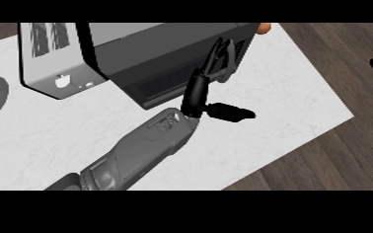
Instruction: Pick up the milk, place it into the microwave and close the microwave
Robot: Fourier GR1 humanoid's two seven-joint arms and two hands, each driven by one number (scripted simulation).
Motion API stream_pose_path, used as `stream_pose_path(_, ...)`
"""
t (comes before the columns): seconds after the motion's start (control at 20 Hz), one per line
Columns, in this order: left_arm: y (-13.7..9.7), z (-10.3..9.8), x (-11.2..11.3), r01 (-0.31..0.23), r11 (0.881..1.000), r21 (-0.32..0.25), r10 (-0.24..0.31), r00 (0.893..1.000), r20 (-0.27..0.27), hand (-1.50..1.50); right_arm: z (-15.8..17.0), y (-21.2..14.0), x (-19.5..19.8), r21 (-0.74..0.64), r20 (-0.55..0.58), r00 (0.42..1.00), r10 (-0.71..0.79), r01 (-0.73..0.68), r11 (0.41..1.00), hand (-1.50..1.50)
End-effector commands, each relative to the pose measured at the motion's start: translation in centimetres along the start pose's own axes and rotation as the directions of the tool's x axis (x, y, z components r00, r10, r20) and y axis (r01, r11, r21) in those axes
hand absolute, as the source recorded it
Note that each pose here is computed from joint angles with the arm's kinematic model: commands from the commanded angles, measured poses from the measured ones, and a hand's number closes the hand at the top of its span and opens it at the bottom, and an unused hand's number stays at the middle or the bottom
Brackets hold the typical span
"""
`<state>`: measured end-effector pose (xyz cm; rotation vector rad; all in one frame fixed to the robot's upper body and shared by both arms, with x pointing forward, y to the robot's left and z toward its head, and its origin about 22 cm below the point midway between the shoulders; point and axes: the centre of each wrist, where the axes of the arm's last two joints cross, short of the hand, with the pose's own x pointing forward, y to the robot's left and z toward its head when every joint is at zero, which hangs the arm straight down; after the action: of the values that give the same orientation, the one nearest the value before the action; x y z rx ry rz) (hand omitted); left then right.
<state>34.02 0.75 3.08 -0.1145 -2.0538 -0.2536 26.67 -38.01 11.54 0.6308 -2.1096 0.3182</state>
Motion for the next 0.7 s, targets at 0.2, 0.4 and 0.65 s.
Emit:
stream_pose_path(0.2, 0.3, -1.6, 0.2, -0.004, 0.999, 0.04, 0.005, 1.0, -0.022, -1.5, -0.3, -0.4, 0.4, 0.009, -0.002, 1.0, -0.008, 0.008, 1.0, -1.5)
stream_pose_path(0.4, 0.2, -1.9, 0.4, -0.004, 0.999, 0.035, 0.004, 1.0, -0.003, -1.5, -0.8, -0.3, 0.4, 0.028, -0.003, 1.0, -0.024, 0.024, 0.999, -1.5)
stream_pose_path(0.65, 0.2, -1.8, 0.1, -0.003, 0.999, 0.034, 0.004, 1.0, -0.001, -1.5, -1.2, -0.3, 0.7, 0.056, -0.002, 0.999, -0.035, 0.035, 0.998, -1.5)
